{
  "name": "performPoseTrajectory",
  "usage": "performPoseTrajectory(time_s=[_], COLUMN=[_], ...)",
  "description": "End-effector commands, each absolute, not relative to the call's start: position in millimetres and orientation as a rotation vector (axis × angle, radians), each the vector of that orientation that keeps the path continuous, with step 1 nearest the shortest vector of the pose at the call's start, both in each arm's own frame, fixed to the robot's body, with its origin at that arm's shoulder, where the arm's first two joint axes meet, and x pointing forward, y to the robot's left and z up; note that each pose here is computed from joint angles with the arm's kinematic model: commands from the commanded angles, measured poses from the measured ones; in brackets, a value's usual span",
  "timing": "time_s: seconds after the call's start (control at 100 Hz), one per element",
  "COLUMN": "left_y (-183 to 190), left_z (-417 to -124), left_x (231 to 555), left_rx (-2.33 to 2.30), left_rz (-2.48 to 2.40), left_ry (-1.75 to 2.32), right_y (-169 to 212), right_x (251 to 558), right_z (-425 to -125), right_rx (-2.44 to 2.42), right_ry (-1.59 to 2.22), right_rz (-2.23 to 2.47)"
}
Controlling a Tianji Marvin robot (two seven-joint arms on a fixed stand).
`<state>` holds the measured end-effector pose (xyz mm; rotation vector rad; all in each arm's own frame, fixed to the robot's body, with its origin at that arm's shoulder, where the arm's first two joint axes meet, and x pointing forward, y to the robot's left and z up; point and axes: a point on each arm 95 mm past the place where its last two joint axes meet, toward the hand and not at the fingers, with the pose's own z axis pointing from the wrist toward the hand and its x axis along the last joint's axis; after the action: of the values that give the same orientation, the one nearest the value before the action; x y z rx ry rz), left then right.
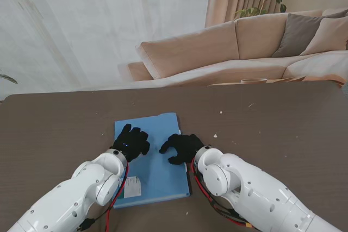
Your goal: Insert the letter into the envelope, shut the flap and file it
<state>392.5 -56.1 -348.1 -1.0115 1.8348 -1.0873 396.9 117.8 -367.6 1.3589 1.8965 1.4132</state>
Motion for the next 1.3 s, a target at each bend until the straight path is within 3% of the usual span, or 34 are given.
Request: performPoseTrajectory(time_s=[0.0,0.85,1.29], left_y=[-55,-33,2], left_z=[-354,-343,-308], left_x=[390,391,362], left_rx=[-1.047,-1.172,-1.380], left_rz=[-1.059,-1.061,-1.479], left_ry=[1.852,1.692,1.545], right_y=[120,119,117], right_x=[392,391,379], right_z=[-374,-370,-327], right_rx=[1.377,1.383,1.411], right_ry=[1.928,1.914,1.681], right_rz=[1.395,1.396,1.547])
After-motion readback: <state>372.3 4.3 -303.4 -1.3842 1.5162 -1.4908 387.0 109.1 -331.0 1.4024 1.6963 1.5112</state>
